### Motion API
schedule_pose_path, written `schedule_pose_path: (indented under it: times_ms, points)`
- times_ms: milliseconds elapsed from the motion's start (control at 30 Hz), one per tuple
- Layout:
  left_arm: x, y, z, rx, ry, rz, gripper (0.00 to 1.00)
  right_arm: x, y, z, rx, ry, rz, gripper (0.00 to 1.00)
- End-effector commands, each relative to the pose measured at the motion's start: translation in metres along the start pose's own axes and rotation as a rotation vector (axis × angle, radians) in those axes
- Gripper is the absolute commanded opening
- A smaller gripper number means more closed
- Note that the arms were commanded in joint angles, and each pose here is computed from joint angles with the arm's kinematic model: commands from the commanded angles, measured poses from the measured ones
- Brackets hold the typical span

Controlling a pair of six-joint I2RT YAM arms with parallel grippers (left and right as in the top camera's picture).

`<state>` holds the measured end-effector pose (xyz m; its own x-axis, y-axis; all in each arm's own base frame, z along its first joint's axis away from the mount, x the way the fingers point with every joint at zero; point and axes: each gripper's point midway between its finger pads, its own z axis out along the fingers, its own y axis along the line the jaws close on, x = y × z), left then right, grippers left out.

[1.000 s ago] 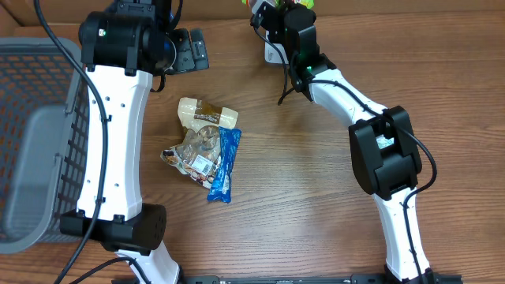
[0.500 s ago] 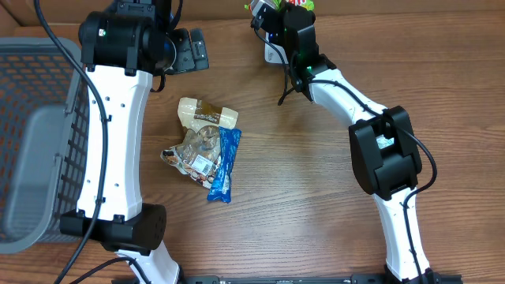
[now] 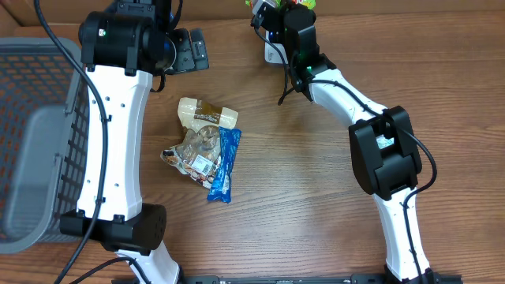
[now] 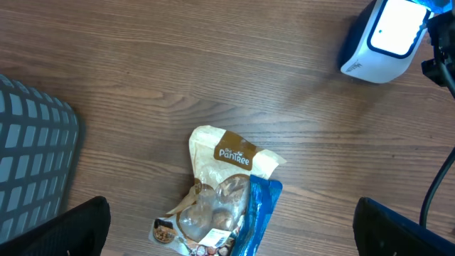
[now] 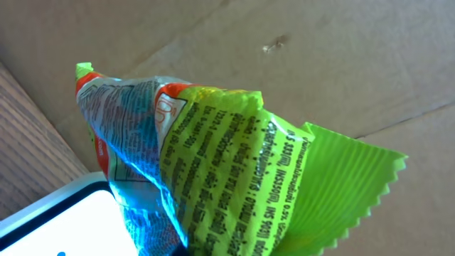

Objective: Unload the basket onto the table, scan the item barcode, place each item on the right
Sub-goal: 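Carry the green candy pack right and drop it by the tissue pack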

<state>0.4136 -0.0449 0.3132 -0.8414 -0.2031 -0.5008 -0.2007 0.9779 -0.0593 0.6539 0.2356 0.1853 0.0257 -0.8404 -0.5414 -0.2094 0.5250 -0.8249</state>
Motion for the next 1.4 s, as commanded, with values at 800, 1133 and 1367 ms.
schedule_pose_path:
  times_ms: [800,1133,1367]
  points:
    - [0.001,-0.001,0.002,-0.001,0.007,-0.018,1.0,-0.004,-0.009,-0.271,-0.785,0.673,0.898,0.04]
    - [0.001,-0.001,0.002,-0.001,0.007,-0.018,1.0,0.111,-0.034,-0.271,-0.686,0.968,1.317,0.04]
    - [0.001,-0.001,0.002,-0.001,0.007,-0.018,0.99,0.201,-0.047,-0.277,-0.627,1.022,1.636,0.04]
